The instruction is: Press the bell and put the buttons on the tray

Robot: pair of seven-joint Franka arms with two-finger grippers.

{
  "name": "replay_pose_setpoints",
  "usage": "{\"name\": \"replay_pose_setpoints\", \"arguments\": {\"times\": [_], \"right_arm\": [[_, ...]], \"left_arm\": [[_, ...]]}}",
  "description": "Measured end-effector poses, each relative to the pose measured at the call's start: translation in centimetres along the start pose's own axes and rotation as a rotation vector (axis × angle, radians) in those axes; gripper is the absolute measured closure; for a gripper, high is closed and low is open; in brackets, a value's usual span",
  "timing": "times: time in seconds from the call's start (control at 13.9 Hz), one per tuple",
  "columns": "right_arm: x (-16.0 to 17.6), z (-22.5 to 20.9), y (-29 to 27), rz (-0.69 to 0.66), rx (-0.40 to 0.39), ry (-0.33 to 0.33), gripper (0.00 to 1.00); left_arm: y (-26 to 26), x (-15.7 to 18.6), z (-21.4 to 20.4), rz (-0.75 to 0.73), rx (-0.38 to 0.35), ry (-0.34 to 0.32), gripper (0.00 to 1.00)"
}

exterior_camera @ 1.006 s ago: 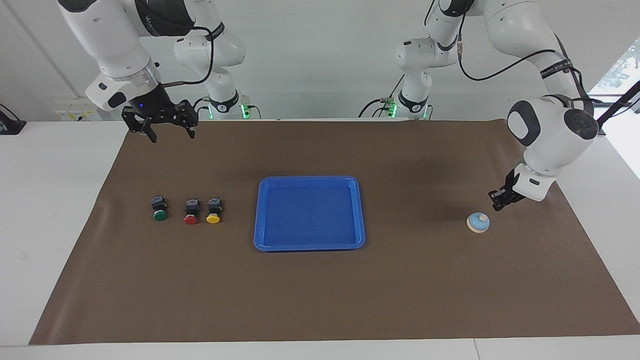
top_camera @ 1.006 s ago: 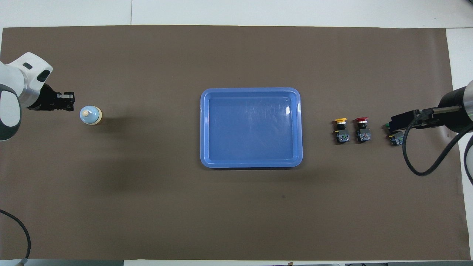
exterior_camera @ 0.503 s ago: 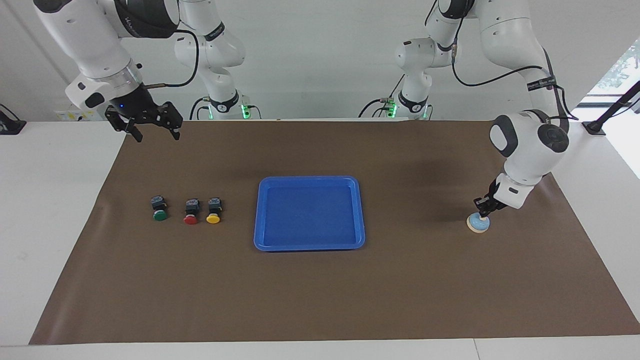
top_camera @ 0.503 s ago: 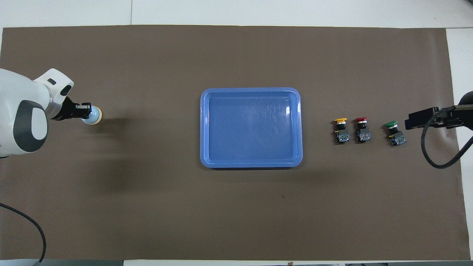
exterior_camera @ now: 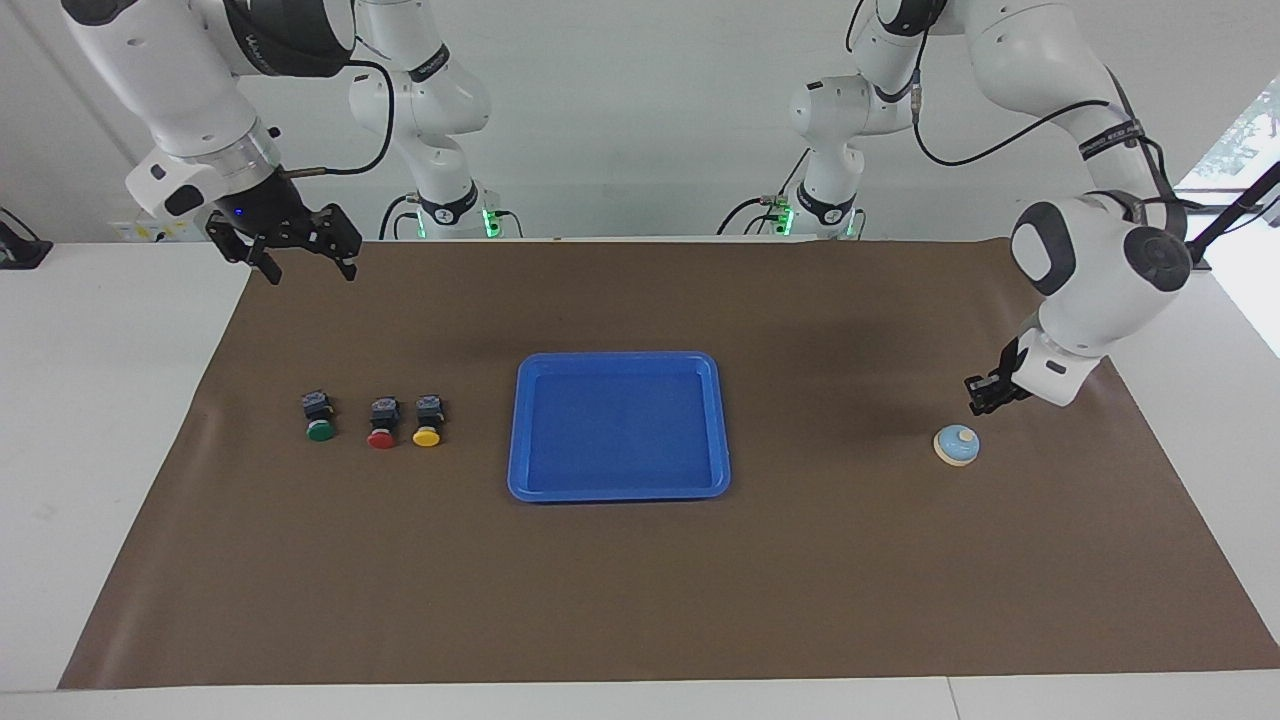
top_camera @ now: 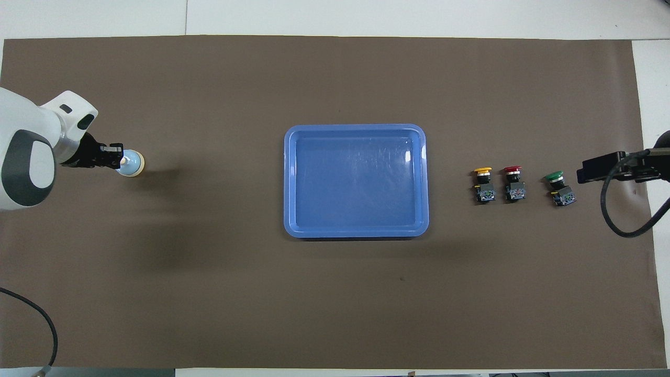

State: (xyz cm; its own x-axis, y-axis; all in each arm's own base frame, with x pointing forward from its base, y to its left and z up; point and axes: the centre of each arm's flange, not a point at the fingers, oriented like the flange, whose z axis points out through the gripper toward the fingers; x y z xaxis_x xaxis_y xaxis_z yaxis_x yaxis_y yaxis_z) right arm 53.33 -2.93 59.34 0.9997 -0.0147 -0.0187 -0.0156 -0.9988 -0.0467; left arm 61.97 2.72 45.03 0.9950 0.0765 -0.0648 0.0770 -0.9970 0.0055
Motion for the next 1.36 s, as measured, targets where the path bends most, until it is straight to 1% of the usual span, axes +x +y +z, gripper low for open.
{"name": "replay_pose_setpoints", "arguments": {"times": [0.07, 0.29, 0.36, 0.43, 0.65, 0.79, 1.01, 1.15, 1.22, 1.36], "right_arm": [[0.3, 0.6, 0.8, 0.015, 0.0, 0.007, 0.0], [1.9, 4.3, 5.4, 0.078, 0.0, -0.002, 0.0], [2.8, 6.2, 7.1, 0.091, -0.001, 0.0, 0.0], [3.9, 8.3, 8.5, 0.102, -0.002, 0.006, 0.0], [6.1, 15.3, 11.2, 0.097, -0.015, 0.05, 0.0], [5.9, 19.0, 11.1, 0.077, -0.02, 0.063, 0.0], [5.1, 20.9, 9.1, 0.024, -0.013, 0.029, 0.0], [4.0, 22.2, 8.5, -0.086, -0.009, -0.001, 0.0], [3.5, 22.8, 8.7, -0.125, -0.007, -0.008, 0.0], [3.0, 23.6, 9.2, -0.156, -0.008, -0.01, 0.0]], "left_arm": [[0.1, -0.9, -2.5, 0.002, -0.001, 0.002, 0.55], [0.6, -4.6, -7.7, 0.015, -0.001, -0.034, 0.19], [1.0, -5.7, -9.0, 0.024, 0.0, -0.041, 0.08], [1.5, -6.6, -10.0, 0.034, 0.0, -0.044, 0.0], [2.3, -7.5, -10.5, 0.049, 0.002, -0.056, 0.0], [2.3, -7.6, -10.6, 0.05, 0.003, -0.067, 0.0], [2.6, -7.6, -11.0, 0.054, 0.003, -0.059, 0.0], [2.7, -7.7, -11.8, 0.057, 0.003, -0.05, 0.0], [2.8, -7.7, -12.2, 0.058, 0.003, -0.05, 0.0], [2.8, -7.8, -12.7, 0.059, 0.003, -0.048, 0.0]]}}
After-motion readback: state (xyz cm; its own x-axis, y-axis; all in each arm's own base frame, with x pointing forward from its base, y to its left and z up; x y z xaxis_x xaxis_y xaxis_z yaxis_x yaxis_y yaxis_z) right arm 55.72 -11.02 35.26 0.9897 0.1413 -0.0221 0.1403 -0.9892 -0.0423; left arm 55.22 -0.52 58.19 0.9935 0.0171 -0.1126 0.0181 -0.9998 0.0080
